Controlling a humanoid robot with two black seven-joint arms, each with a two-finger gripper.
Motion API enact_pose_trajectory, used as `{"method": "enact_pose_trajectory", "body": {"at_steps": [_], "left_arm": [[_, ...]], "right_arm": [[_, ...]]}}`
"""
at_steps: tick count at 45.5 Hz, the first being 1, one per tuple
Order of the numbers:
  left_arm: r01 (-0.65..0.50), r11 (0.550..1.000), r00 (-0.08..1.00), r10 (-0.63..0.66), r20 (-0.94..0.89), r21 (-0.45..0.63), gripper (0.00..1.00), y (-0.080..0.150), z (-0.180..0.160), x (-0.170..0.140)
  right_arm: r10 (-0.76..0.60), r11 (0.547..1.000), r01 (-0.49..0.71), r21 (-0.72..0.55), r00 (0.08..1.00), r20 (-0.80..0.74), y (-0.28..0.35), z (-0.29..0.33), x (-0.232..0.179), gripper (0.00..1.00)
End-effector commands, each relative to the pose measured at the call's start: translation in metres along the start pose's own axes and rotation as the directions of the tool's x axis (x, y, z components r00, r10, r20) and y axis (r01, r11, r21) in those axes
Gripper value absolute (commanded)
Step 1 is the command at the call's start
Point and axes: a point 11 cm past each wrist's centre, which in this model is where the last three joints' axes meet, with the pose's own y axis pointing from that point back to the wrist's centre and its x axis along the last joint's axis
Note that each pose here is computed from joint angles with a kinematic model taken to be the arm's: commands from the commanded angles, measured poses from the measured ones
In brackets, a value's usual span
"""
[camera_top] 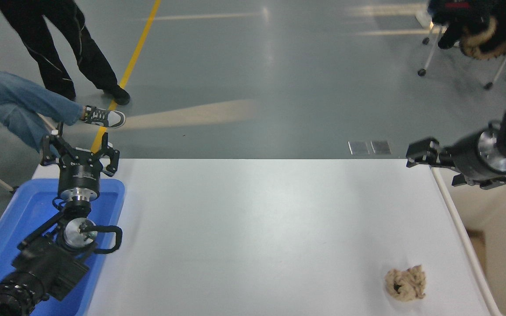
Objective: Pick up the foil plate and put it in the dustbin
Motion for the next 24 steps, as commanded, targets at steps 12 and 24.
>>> {"method": "enact_pose_trajectory", "body": {"at_steps": [12,24], "left_arm": [[-0.004,1.0,1.0,0.004,-0.001,-0.002,0.99,0.001,0.0,0.001],[-0.004,1.0,1.0,0.004,-0.001,-0.002,0.99,0.001,0.0,0.001]], "right_arm": [[-0.112,0.986,0.119,0.119,0.992,-0.061,0.096,-0.088,-0.018,1.0],[-0.125,0.984,0.125,0.13,0.992,-0.007,0.097,-0.095,-0.021,1.0]]}}
